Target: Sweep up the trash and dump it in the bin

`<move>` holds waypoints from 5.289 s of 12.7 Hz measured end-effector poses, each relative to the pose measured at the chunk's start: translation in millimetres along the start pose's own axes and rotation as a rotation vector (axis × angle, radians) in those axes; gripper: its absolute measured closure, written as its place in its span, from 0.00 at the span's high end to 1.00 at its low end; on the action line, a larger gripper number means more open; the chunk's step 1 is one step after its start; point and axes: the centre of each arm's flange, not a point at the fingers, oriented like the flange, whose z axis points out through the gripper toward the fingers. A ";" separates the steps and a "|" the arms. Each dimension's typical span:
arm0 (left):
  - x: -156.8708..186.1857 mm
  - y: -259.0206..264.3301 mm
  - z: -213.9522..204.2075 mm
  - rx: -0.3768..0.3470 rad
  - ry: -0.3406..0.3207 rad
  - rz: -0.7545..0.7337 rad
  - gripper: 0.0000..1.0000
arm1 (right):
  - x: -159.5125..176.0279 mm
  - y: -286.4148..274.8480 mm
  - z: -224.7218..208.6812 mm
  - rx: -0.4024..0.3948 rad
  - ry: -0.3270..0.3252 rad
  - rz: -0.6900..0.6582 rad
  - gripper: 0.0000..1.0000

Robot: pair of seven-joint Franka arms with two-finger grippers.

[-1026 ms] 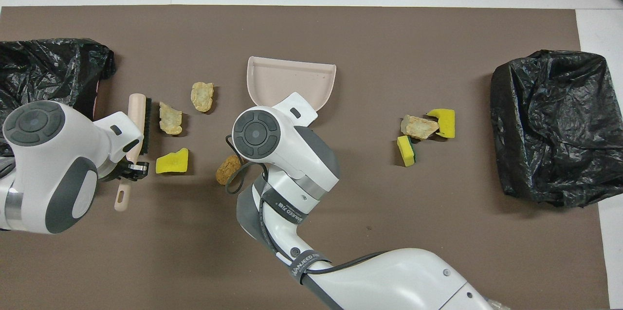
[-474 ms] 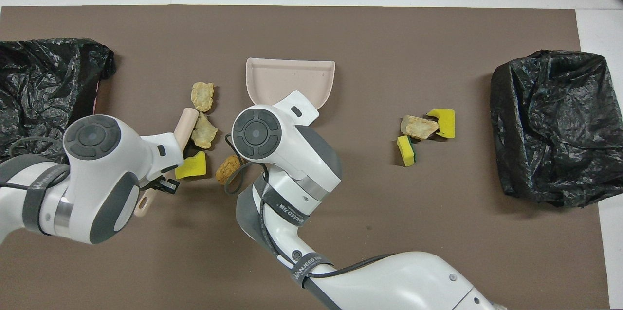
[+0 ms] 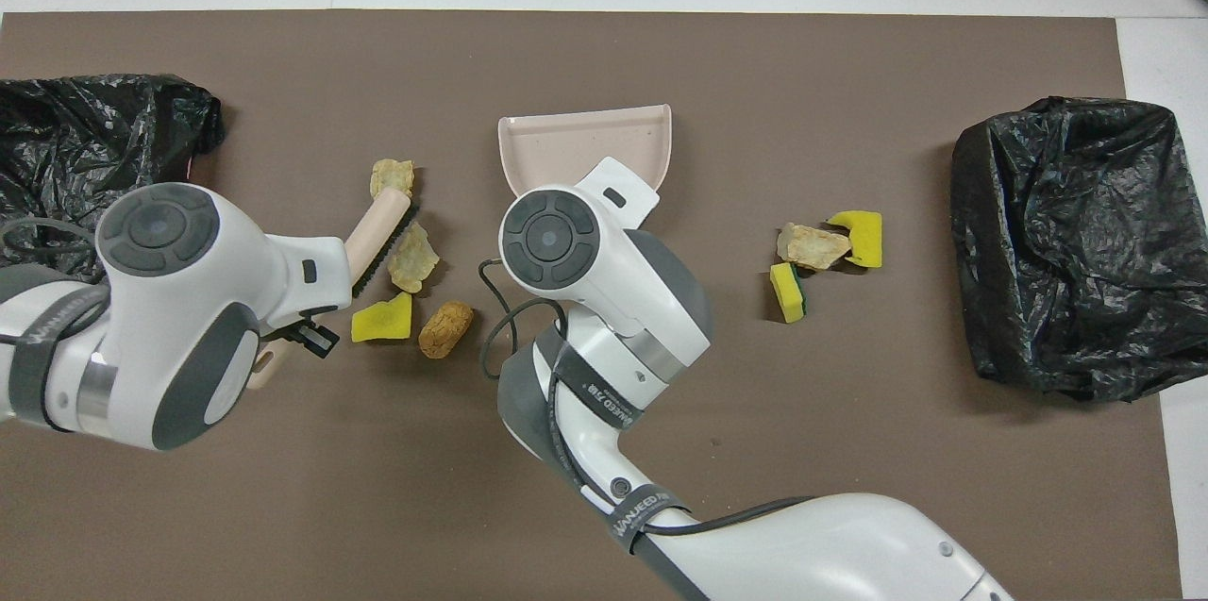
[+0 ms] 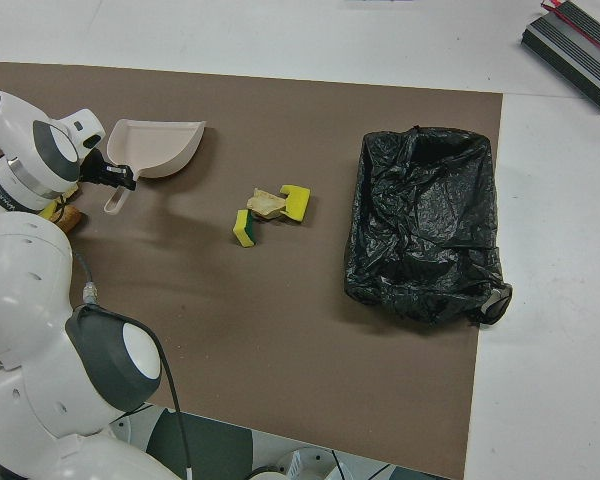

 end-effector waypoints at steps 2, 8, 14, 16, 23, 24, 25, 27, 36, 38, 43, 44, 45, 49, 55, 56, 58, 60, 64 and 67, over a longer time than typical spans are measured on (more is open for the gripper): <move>6.7 -31.7 -5.1 0.006 0.020 0.039 0.26 | 10.7 29.8 -4.5 -0.009 -0.010 -0.126 0.31; 53.7 -81.3 18.1 0.076 0.048 0.107 0.26 | 31.0 149.8 -13.7 0.054 -0.092 -0.632 0.31; 58.6 -72.3 38.6 0.047 -0.006 0.197 0.26 | -8.1 148.6 -42.2 0.126 -0.269 -1.174 0.31; 56.1 -49.4 42.4 0.034 -0.033 0.179 0.26 | -7.0 145.7 -41.0 0.138 -0.240 -1.302 0.31; 50.6 48.6 24.8 -0.019 -0.150 0.018 0.26 | -16.9 135.3 -9.8 0.114 -0.105 -1.427 0.31; 50.3 52.5 21.3 -0.016 -0.149 -0.026 0.26 | -19.2 129.7 -11.0 0.113 -0.101 -1.437 0.31; 46.1 52.7 14.5 -0.013 -0.154 -0.080 0.26 | -22.0 123.9 -10.6 0.113 -0.100 -1.447 0.31; 28.8 49.9 -9.0 -0.007 -0.171 -0.204 0.26 | -24.2 119.6 -8.2 0.109 -0.093 -1.456 0.31; -50.1 71.5 8.9 0.034 -0.199 -0.803 0.26 | -21.1 118.0 17.2 0.090 -0.018 -1.552 0.31; -52.8 84.2 28.4 0.006 -0.182 -0.907 0.26 | -21.2 117.5 17.1 0.090 -0.018 -1.553 0.31; -37.3 132.8 43.9 -0.101 -0.132 -1.002 0.26 | -21.6 116.0 16.7 0.089 -0.015 -1.556 0.31; -31.1 145.5 45.5 -0.125 -0.122 -0.998 0.26 | -21.9 114.8 16.8 0.089 -0.014 -1.557 0.31; -26.2 156.2 48.7 -0.153 -0.127 -0.998 0.26 | -22.0 113.0 17.5 0.088 -0.010 -1.560 0.31; 3.8 185.4 43.9 -0.240 -0.081 -0.961 0.26 | -24.2 102.7 22.3 0.087 0.000 -1.560 0.31; 41.3 258.1 4.6 -0.335 0.016 -0.744 0.26 | -29.9 87.0 23.6 0.086 0.004 -1.505 0.31; 47.4 263.7 -5.5 -0.342 0.030 -0.718 0.26 | -29.9 86.8 23.6 0.086 0.004 -1.504 0.31; 51.2 261.5 -14.9 -0.338 0.012 -0.668 0.26 | -30.0 86.8 23.7 0.086 0.004 -1.502 0.31; 52.3 242.0 -25.3 -0.336 -0.010 -0.591 0.26 | -30.0 86.8 23.7 0.087 0.004 -1.502 0.31; 59.6 156.5 -34.1 -0.247 -0.014 -0.493 0.26 | -30.0 86.7 23.7 0.087 0.004 -1.500 0.31; 59.1 121.2 -21.6 -0.181 -0.013 -0.419 0.26 | -30.1 86.6 23.9 0.087 0.003 -1.499 0.31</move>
